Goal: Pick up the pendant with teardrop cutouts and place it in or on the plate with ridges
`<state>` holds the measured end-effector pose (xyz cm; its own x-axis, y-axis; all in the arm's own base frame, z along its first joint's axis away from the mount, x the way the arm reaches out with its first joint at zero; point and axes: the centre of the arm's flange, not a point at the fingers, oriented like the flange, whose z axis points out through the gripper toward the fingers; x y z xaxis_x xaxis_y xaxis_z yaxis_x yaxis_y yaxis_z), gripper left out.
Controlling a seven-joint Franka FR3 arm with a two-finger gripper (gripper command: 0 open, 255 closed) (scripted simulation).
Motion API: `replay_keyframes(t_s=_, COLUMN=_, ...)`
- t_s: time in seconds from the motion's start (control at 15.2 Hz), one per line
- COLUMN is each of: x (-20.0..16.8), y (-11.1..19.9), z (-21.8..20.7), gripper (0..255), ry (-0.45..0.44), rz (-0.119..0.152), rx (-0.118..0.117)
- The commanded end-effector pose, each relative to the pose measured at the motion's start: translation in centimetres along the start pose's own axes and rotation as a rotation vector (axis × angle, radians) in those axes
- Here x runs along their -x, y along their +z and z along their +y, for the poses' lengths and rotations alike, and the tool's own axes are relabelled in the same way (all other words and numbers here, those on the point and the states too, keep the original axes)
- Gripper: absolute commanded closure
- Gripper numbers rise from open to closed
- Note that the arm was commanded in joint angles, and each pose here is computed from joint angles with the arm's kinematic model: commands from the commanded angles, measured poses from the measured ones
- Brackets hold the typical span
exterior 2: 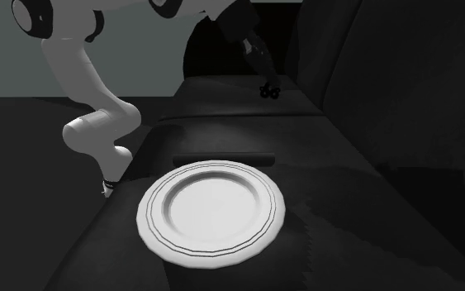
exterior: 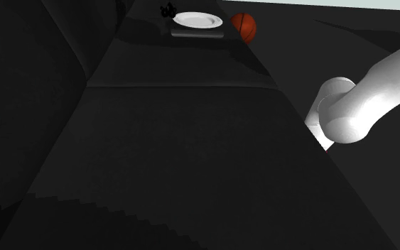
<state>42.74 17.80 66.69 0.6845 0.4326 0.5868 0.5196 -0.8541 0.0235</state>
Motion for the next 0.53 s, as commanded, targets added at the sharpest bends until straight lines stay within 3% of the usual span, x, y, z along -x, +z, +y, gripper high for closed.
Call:
replay_keyframes(t_s=0.0, x=0.3, y=-0.4, z=2.6, gripper=255, ry=-0.001, rz=0.000, rx=0.000)
replay_keyframes(t_s=0.46, x=1.4, y=-1.4, z=11.7, gripper=255, ry=-0.001, rz=0.000, rx=0.000)
